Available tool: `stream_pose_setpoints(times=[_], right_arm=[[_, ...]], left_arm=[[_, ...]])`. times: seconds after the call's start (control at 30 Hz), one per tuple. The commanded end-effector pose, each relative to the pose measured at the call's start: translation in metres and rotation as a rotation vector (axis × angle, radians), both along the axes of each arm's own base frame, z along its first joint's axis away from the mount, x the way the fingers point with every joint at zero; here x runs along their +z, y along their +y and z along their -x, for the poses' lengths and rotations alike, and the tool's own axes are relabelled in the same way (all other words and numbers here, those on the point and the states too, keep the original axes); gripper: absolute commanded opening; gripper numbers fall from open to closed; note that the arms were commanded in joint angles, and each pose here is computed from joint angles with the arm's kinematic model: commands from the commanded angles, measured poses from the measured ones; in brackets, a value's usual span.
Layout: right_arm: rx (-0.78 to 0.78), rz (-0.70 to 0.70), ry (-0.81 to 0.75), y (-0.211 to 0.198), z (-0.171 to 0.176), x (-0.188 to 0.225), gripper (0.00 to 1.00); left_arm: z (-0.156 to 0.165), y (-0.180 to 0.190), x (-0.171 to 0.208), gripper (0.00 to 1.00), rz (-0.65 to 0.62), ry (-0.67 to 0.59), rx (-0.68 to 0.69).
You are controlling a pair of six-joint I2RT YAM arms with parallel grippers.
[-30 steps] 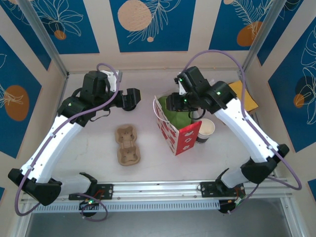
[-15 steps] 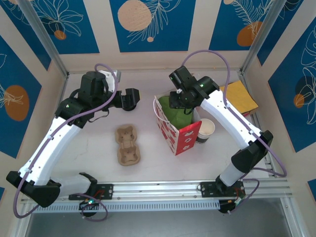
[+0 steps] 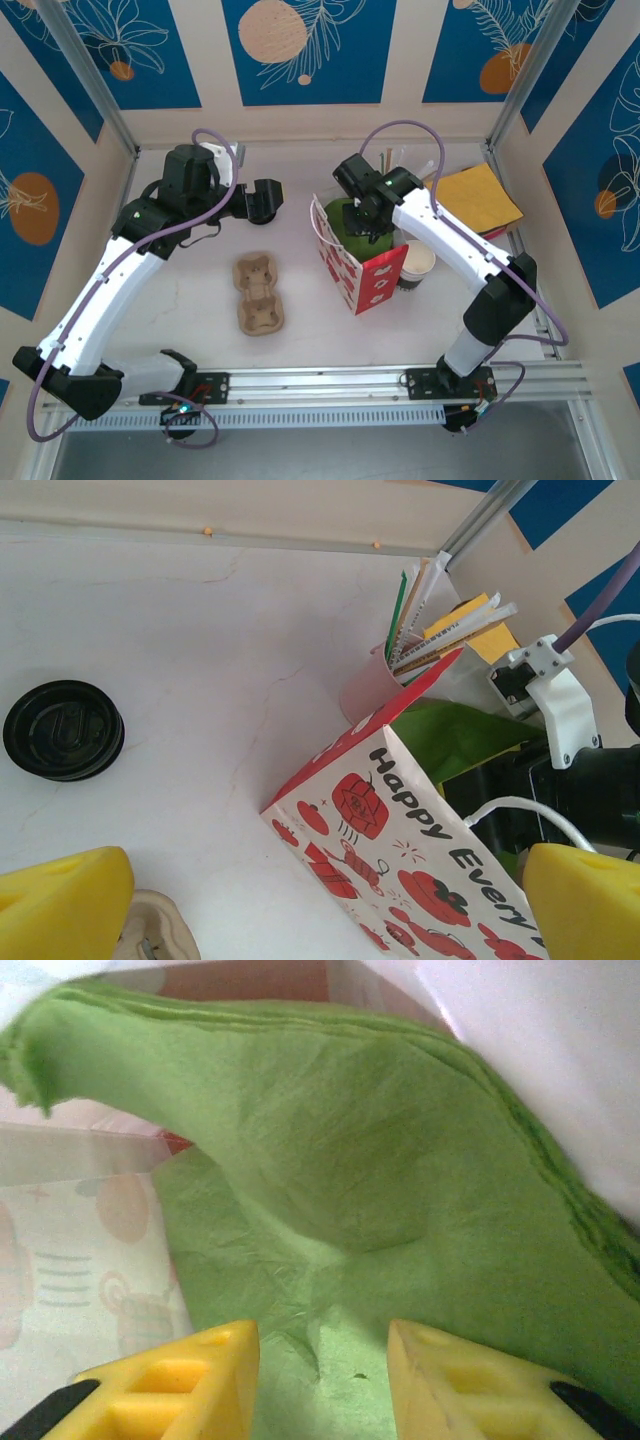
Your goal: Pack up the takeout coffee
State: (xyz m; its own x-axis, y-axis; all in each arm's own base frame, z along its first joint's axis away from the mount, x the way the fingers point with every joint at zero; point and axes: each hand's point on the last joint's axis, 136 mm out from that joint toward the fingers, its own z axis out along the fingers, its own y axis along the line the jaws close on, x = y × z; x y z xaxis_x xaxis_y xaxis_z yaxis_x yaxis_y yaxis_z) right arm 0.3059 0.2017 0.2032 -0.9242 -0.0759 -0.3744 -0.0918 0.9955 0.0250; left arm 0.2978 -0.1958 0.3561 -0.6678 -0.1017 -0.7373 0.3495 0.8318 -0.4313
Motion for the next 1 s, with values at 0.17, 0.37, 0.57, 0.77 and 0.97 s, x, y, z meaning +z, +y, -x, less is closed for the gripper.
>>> stream_pose_setpoints(times=[0.17,0.37,0.57,0.77,0.97], right_arm=[[0.065,0.02,-0.11,0.013,-0.001,0.043,0.41],[0.101,0.165,-0.17,0.005,-0.008,0.05,0.42],[0.135,0.243,-0.198,0.001,-0.016,0.048,0.42],[0.121,0.294,-0.167,-0.007,-0.021,0.029,0.42],[0.102,0.267,-0.113,-0.007,-0.017,0.01,0.42]], left_arm=[[0.004,0.006,0.004,1.0,-0.004,-0.016,0.0],[0.005,0.006,0.003,1.0,-0.005,-0.016,0.001],[0.005,0.007,0.002,1.0,-0.009,-0.013,0.003],[0.004,0.006,0.001,1.0,-0.007,-0.012,0.001],[0.004,0.007,0.001,1.0,-0.014,-0.014,0.003]])
